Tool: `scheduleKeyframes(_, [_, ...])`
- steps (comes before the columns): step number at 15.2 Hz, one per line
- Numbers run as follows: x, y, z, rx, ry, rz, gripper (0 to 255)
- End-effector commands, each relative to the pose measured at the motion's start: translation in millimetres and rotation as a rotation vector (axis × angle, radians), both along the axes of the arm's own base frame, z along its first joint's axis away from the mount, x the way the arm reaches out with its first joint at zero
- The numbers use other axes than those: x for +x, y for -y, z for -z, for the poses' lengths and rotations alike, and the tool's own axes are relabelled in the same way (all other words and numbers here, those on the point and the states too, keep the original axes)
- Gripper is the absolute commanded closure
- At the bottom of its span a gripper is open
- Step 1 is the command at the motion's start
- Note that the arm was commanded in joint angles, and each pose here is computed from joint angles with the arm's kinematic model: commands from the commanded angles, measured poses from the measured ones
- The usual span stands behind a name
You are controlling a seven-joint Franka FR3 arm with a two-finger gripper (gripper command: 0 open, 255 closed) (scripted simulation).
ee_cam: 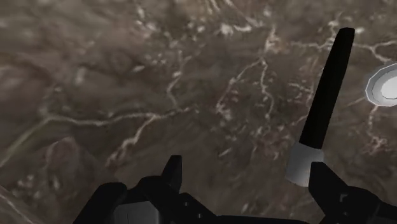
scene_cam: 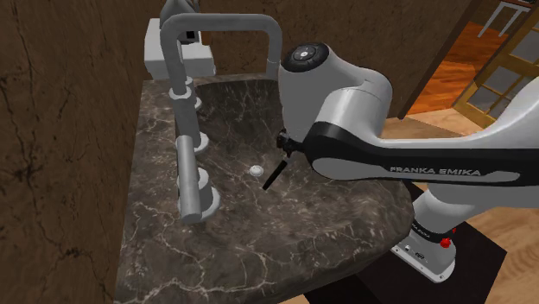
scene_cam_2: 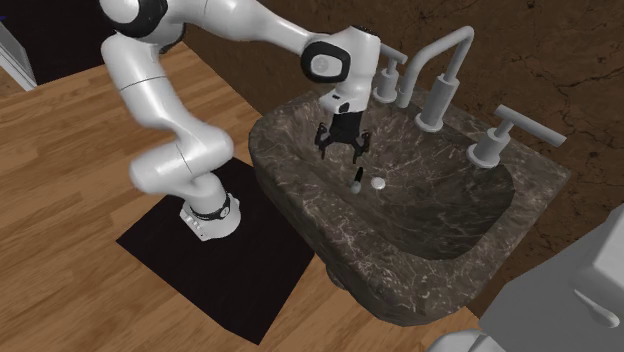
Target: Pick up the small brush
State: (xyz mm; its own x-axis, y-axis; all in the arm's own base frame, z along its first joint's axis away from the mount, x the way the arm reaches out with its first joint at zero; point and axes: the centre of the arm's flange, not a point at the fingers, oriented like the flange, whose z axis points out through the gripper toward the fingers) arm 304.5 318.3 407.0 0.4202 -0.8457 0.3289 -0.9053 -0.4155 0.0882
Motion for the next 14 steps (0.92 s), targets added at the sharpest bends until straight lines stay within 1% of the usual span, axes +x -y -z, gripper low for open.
scheduleKeyframes(1, [16.1, -16.5, 14.7, -0.011, 0.027, 0.074, 0])
scheduleKeyframes(5, [51.8, -49.3, 44.7, -0.038, 0.077, 0.21, 0])
scheduleKeyframes(6, [56.5, -52.9, 48.3, -0.041, 0.084, 0.227, 0])
scheduleKeyframes(14, [56.5, -52.9, 88.3, -0.041, 0.084, 0.227, 0])
